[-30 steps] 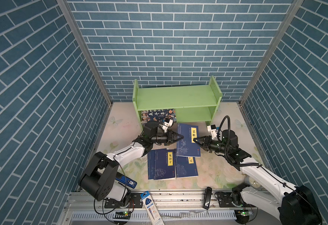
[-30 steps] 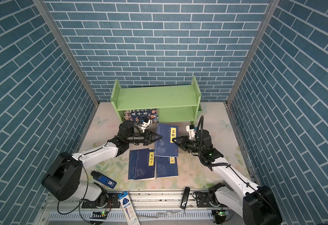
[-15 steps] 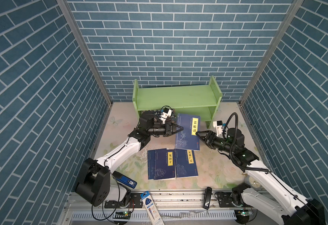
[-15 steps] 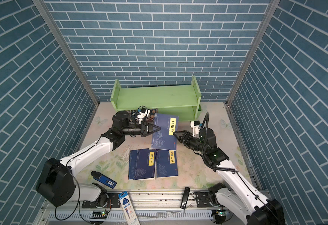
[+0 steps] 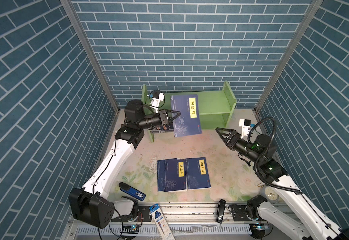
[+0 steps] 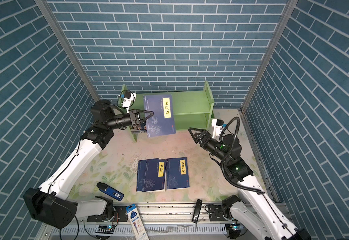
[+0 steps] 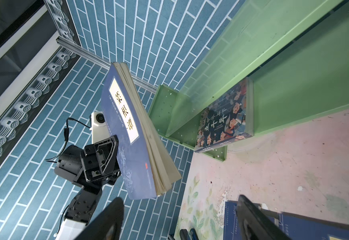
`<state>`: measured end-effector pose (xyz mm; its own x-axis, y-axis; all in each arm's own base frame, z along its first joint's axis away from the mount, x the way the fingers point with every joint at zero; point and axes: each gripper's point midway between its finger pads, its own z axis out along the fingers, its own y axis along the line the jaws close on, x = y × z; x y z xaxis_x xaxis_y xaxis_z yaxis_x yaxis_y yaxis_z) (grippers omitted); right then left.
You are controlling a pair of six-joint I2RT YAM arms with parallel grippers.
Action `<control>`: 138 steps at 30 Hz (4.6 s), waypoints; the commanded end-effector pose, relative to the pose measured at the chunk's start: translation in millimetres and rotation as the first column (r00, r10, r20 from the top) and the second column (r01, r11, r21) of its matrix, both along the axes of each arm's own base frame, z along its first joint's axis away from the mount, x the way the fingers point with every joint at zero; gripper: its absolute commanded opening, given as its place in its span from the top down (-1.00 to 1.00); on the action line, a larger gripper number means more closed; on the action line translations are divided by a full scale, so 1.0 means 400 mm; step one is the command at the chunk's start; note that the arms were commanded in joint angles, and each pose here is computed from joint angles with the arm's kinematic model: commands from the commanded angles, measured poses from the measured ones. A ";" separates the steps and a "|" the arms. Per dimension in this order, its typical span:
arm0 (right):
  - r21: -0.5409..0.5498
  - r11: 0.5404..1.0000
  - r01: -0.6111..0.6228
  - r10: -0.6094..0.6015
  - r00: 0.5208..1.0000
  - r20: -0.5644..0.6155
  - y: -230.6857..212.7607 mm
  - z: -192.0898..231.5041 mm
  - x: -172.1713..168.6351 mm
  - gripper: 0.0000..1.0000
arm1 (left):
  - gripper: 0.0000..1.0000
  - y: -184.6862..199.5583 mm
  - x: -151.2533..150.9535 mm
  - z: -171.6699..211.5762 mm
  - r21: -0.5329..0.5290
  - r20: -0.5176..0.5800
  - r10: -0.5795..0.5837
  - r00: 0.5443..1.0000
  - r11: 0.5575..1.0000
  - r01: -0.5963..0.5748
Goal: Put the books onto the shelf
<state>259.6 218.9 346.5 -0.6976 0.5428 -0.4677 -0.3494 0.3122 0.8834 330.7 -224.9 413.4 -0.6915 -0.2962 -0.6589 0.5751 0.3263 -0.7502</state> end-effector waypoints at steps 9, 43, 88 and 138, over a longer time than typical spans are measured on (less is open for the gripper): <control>0.139 0.977 -0.163 0.143 0.979 0.148 0.268 0.142 0.039 -0.76 | 1.00 0.183 0.054 0.100 -0.089 -0.051 0.378 0.924 0.920 -0.381; 0.198 0.948 -0.248 0.210 0.959 0.192 0.511 0.150 0.126 0.64 | 1.00 0.220 0.076 -0.066 -0.131 -0.359 0.431 0.828 0.855 -0.502; 0.065 0.824 -0.562 0.561 0.827 0.047 0.438 0.148 0.189 0.96 | -0.53 0.204 0.064 -0.090 -0.174 -0.333 0.344 0.878 0.893 -0.416; 0.248 0.959 -0.139 0.133 0.990 0.040 0.498 0.117 0.148 -0.47 | 1.00 0.209 0.158 -0.018 -0.254 -0.417 0.408 0.812 0.806 -0.535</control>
<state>316.3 413.2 371.4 -0.7696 0.5212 -0.3689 -0.3809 0.0890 0.9203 399.2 -138.3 378.5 -0.5639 -0.8058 -0.1808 0.0309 0.1982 -0.9797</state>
